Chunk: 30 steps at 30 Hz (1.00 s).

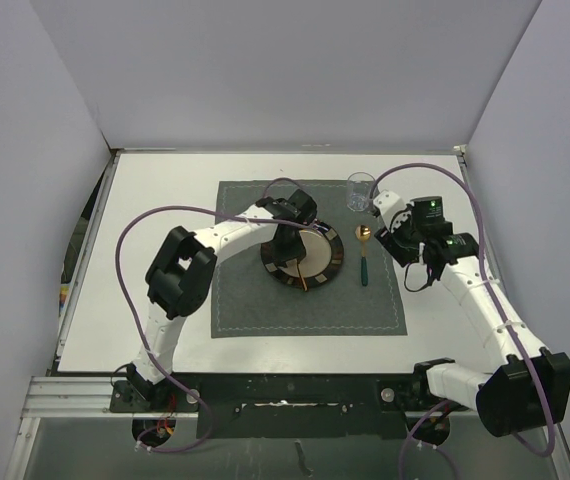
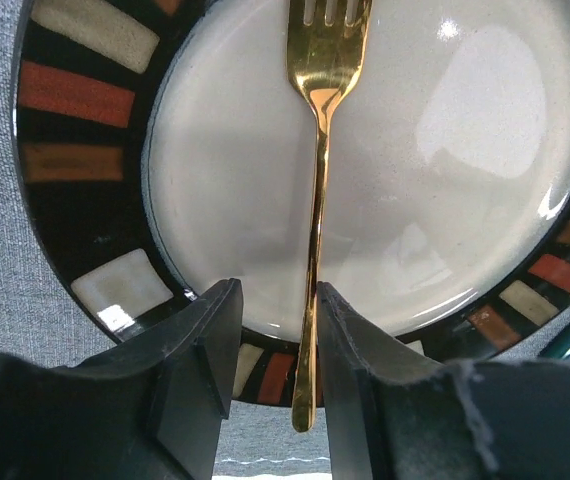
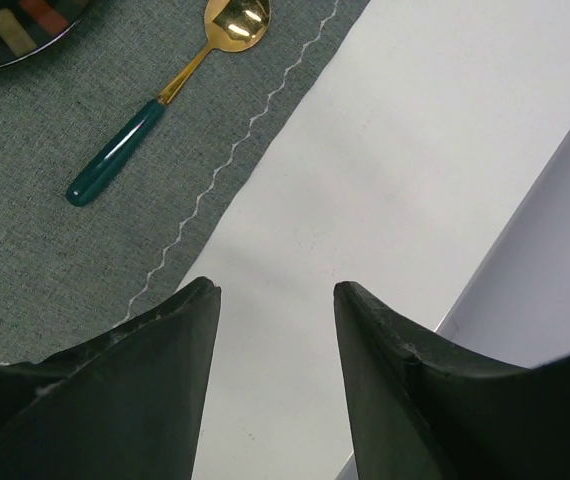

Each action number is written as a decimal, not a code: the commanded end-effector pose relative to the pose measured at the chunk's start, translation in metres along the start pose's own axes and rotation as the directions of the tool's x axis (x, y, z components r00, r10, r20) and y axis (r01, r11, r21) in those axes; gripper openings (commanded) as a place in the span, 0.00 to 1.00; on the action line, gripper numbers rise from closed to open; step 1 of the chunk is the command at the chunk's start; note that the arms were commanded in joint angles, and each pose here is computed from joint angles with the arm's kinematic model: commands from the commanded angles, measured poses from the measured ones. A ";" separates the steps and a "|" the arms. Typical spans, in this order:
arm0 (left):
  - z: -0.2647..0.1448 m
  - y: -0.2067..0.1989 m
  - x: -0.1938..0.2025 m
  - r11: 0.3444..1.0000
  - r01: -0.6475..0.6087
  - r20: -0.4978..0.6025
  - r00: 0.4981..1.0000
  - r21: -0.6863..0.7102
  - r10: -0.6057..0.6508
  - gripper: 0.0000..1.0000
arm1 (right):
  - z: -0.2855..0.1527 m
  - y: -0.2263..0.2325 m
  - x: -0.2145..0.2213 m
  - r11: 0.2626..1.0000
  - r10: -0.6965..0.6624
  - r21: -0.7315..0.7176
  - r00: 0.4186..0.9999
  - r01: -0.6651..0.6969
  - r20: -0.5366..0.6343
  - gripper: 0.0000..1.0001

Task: Set the dinner table for one person
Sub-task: Pick up the fork from the napkin.

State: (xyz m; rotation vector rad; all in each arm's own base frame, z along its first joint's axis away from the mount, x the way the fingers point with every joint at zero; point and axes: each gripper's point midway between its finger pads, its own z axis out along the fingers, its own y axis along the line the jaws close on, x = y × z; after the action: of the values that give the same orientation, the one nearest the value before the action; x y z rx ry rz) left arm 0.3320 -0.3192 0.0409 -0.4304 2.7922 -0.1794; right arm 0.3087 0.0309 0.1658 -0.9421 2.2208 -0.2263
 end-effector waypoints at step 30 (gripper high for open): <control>-0.007 -0.033 -0.023 0.998 -0.020 0.065 0.998 0.054 0.017 0.34 | -0.006 0.004 -0.007 0.999 -0.036 0.018 0.998 0.035 0.060 0.52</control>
State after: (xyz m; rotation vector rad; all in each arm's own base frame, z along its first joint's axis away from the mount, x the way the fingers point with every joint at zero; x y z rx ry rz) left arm 0.3539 -0.3386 0.0682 -0.3998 2.7191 -0.2488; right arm 0.3016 0.0349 0.1620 -0.9768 2.2033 -0.2178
